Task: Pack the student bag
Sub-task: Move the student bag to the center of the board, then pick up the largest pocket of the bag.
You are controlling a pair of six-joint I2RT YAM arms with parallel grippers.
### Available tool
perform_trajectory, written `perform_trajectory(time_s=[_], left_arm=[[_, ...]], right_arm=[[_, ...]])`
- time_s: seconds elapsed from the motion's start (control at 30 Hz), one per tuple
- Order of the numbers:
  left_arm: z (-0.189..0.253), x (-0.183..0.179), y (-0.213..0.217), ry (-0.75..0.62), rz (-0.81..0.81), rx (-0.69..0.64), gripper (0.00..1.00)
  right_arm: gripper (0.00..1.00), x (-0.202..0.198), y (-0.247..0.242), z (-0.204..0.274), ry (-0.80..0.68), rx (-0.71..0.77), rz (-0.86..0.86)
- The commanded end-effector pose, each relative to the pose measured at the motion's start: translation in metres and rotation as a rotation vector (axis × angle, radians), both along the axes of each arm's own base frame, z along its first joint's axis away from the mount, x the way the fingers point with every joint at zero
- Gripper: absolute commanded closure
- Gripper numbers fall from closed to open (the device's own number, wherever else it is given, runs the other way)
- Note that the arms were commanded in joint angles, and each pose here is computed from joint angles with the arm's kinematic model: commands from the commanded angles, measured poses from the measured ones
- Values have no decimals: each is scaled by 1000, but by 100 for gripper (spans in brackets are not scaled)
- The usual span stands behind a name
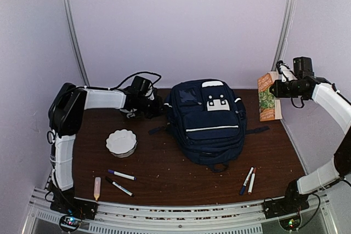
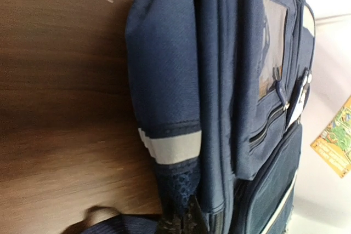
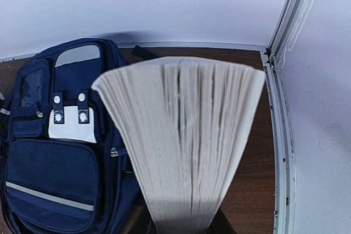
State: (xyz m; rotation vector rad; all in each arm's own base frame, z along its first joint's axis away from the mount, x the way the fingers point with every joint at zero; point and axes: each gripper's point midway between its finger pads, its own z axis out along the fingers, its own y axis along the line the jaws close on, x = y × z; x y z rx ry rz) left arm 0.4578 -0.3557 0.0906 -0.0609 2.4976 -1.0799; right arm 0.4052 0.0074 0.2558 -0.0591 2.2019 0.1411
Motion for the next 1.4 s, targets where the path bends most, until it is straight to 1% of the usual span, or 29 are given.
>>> perform_trajectory(time_s=[0.0, 0.03, 0.1, 0.13, 0.23, 0.33, 0.37, 0.47, 0.53, 0.6, 0.67, 0.73, 0.83, 0.87, 1.0, 1.2, 1.37], left_arm=[[28, 5, 29, -109, 47, 45, 100], [22, -1, 33, -90, 39, 77, 100], [16, -8, 52, -76, 51, 201, 75], [17, -11, 60, -91, 53, 247, 69], [35, -16, 77, -156, 54, 333, 62], [61, -23, 85, -243, 24, 417, 61], [70, -27, 82, -288, -7, 443, 61], [100, -44, 62, -463, -139, 587, 60], [119, -62, 36, -599, -274, 643, 60], [131, -89, 3, -734, -450, 674, 60], [134, -118, -27, -826, -624, 658, 60], [133, -148, -54, -874, -784, 589, 60], [121, -182, -84, -903, -962, 505, 60], [113, -189, -91, -900, -1009, 501, 59], [71, -202, -109, -863, -1131, 567, 59], [29, -212, -128, -830, -1223, 605, 60], [15, -208, -143, -819, -1229, 618, 61]], right_arm=[[100, 8, 5, 30, -114, 26, 23], [100, 8, 5, 31, -115, 30, 26], [100, 8, 7, 32, -118, 35, 31], [100, 7, 7, 32, -119, 37, 34], [100, 6, 11, 31, -120, 49, 52], [100, 3, 18, 31, -122, 70, 89], [100, 2, 20, 31, -123, 74, 99], [100, 0, 22, 33, -130, 74, 112], [100, 0, 22, 34, -133, 71, 113], [100, -1, 22, 34, -134, 70, 113], [100, 0, 22, 35, -136, 72, 114], [100, 0, 23, 34, -136, 75, 116], [100, 0, 23, 34, -136, 80, 117], [100, 0, 24, 34, -135, 82, 120], [100, 0, 25, 34, -134, 91, 123], [100, -1, 24, 34, -142, 84, 117], [100, -1, 23, 33, -141, 84, 116]])
